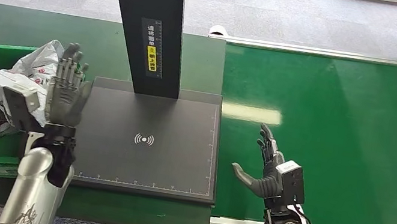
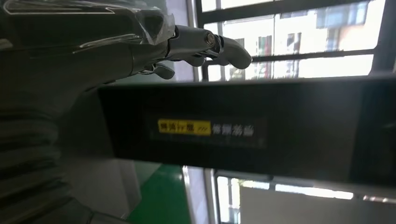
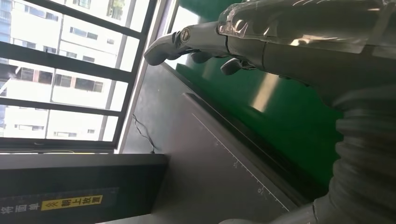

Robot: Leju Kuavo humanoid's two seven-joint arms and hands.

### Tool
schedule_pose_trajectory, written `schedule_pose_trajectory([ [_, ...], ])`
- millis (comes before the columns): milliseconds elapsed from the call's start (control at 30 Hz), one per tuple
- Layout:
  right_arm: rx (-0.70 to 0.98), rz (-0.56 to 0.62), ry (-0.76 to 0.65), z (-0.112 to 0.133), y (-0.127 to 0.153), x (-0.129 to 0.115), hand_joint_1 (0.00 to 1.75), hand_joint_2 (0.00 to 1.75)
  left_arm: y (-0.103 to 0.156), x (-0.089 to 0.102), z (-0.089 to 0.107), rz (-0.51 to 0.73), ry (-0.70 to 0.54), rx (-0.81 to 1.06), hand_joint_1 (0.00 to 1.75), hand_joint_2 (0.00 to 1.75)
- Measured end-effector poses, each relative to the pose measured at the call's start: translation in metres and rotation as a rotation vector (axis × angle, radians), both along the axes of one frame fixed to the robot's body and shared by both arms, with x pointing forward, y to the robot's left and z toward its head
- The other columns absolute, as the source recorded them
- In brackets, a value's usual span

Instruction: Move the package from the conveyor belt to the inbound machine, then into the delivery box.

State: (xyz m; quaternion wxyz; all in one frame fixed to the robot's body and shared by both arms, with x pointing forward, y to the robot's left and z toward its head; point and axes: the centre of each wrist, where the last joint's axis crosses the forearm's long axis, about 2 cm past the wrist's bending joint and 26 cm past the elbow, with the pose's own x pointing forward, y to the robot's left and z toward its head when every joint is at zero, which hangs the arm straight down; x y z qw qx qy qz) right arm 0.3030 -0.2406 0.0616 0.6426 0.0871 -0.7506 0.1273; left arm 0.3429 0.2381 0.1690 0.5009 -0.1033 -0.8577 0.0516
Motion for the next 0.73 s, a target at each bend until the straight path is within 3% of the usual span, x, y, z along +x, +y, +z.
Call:
schedule_pose_trajectory([
  [133, 0.006, -0.001, 0.018, 0.004, 0.001, 0.003, 0.0, 1.75, -0.036, 0.0, -0.026, -0.155, 0.131, 0.073, 0.0, 1.75],
  [267, 0.003, 0.013, 0.014, 0.01, 0.006, 0.009, 0.0, 1.75, -0.057, -0.003, -0.045, -0.228, 0.228, 0.145, 0.0, 0.0],
  [467, 0.005, 0.048, 0.01, 0.021, 0.026, 0.026, 0.0, 1.75, -0.066, -0.004, -0.044, -0.211, 0.329, 0.256, 0.0, 0.0],
  [733, 0.008, 0.072, 0.025, 0.022, 0.043, 0.031, 0.0, 1.75, -0.071, -0.004, -0.034, -0.22, 0.317, 0.285, 0.0, 0.0],
])
